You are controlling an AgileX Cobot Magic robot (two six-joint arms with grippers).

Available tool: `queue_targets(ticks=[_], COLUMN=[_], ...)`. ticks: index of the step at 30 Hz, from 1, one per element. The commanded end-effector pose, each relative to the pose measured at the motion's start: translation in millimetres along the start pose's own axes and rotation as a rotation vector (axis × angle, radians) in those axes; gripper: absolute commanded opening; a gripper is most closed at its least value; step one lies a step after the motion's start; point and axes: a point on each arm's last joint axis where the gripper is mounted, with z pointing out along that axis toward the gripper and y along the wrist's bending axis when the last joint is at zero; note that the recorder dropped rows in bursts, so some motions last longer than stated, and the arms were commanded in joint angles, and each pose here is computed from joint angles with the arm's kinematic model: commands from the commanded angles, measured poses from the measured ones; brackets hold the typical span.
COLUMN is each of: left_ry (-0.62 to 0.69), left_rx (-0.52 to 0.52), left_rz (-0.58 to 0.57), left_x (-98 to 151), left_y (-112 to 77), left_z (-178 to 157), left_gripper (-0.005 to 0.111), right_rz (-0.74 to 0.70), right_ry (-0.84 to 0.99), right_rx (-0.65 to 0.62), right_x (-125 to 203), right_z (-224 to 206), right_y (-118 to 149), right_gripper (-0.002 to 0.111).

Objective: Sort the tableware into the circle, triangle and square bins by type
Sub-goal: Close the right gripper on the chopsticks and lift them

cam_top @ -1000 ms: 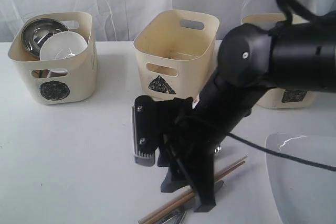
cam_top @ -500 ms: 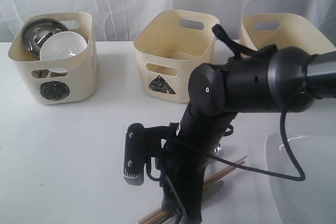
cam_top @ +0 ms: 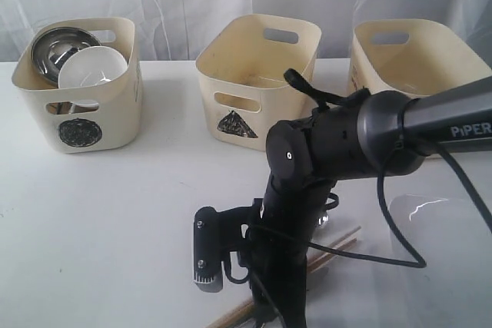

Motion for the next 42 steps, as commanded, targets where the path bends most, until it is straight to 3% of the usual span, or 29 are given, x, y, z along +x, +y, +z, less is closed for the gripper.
queue_targets(ticks=[1, 8, 32, 37, 42], left_ry=[0.045, 0.045, 0.045, 0.045, 0.045], left_rx=[0.005, 0.005, 0.005, 0.005, 0.005], left_rz=[0.009, 0.009, 0.009, 0.009, 0.009], left_x=[6, 6, 6, 6, 6], left_y=[0.2, 0.2, 0.2, 0.2, 0.2], left_z=[1, 1, 1, 1, 1], left_gripper=[0.0, 0.0, 0.0, 0.0, 0.0], right_rz=[0.003, 0.001, 0.026, 0.006, 0.056], right_ry=[0.02, 0.02, -0.096, -0.209, -0.411], right_rx=[-0.017, -0.014, 0.13, 0.276, 0.578], right_x=[2, 1, -10, -22, -37], right_z=[11, 10, -38, -86, -157], right_y=[-1, -1, 2, 2, -8], right_gripper=[0.031, 0.0, 0.0, 0.0, 0.0])
